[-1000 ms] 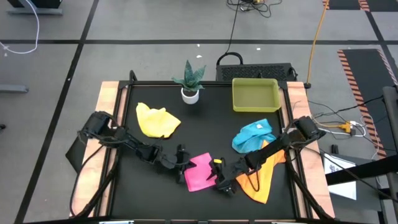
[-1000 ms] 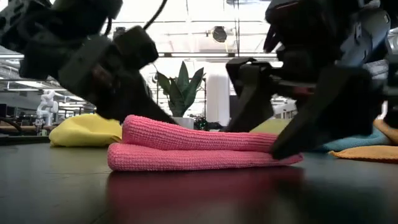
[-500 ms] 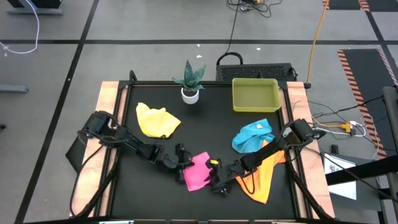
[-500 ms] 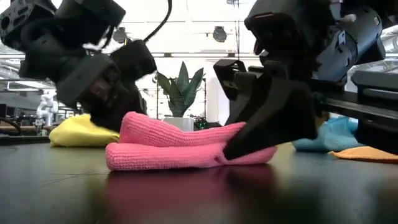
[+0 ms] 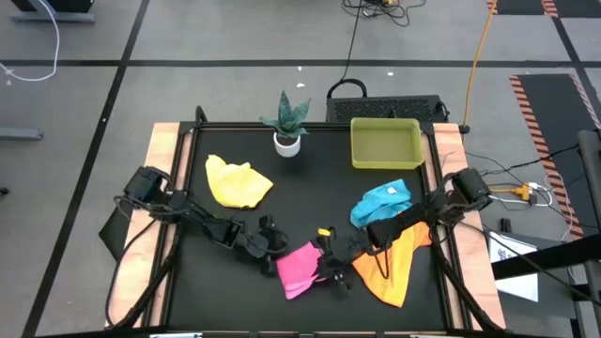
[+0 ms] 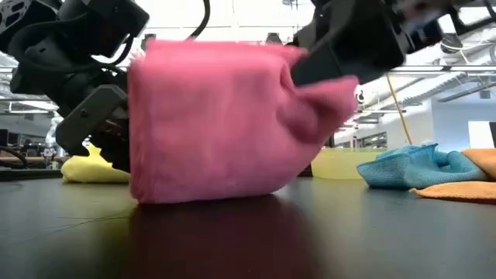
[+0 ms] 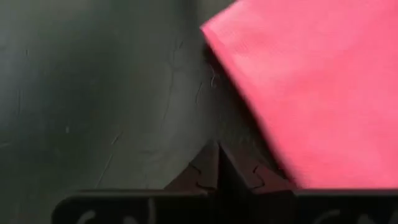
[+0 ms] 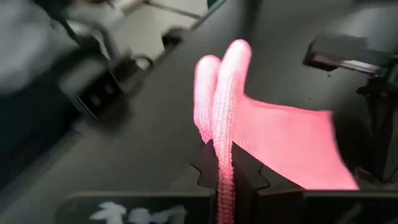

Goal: Fold microfiber towels
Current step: Fold the pink microfiber cloth

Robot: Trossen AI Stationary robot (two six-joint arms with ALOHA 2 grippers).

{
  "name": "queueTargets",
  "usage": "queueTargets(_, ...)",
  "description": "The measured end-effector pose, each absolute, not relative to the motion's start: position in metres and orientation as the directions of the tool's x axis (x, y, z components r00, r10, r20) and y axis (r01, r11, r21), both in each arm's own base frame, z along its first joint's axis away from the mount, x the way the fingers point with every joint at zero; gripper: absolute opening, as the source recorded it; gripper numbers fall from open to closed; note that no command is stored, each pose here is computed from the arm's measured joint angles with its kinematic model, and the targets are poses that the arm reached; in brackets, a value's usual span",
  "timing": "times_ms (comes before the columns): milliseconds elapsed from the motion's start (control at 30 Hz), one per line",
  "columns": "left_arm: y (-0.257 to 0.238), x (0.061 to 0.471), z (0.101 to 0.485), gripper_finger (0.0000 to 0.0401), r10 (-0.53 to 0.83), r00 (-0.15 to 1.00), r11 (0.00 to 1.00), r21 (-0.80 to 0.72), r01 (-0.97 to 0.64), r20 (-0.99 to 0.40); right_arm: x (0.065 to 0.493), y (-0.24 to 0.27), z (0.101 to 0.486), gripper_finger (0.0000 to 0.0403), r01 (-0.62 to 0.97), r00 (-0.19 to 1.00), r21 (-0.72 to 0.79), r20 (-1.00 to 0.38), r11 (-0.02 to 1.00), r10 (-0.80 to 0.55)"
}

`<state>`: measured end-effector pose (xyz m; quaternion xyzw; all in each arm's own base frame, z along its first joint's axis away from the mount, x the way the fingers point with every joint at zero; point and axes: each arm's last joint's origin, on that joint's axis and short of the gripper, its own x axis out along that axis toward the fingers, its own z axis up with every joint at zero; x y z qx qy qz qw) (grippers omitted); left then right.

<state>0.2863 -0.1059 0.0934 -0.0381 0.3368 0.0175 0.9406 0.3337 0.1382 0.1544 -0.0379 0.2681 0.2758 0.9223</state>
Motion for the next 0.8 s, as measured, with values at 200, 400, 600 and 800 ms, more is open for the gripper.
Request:
queueTargets(200, -0.107, 0.29, 0.089, 0.0004, 0.006, 0.793, 0.998, -0.051, -0.047, -0.61, 0.346, 0.105, 0.158, 0.0002, -0.439, 0.707, 0.275, -0.482, 0.855, 0.518)
queueTargets(400, -0.109, 0.289, 0.098, 0.0004, -0.009, 0.81, 0.999, -0.049, -0.025, -0.586, 0.347, 0.092, 0.154, 0.0003, -0.376, 0.705, 0.312, -0.515, 0.872, 0.488)
queueTargets(600, -0.125, 0.28, 0.113, 0.0008, -0.072, 0.814, 0.997, -0.068, 0.041, -0.576, 0.348, 0.088, 0.152, 0.0003, -0.34, 0.701, 0.347, -0.526, 0.874, 0.482)
queueTargets(800, -0.129, 0.279, 0.097, 0.0007, -0.051, 0.795, 0.998, -0.059, 0.019, -0.604, 0.349, 0.081, 0.152, 0.0004, -0.293, 0.705, 0.385, -0.532, 0.875, 0.469)
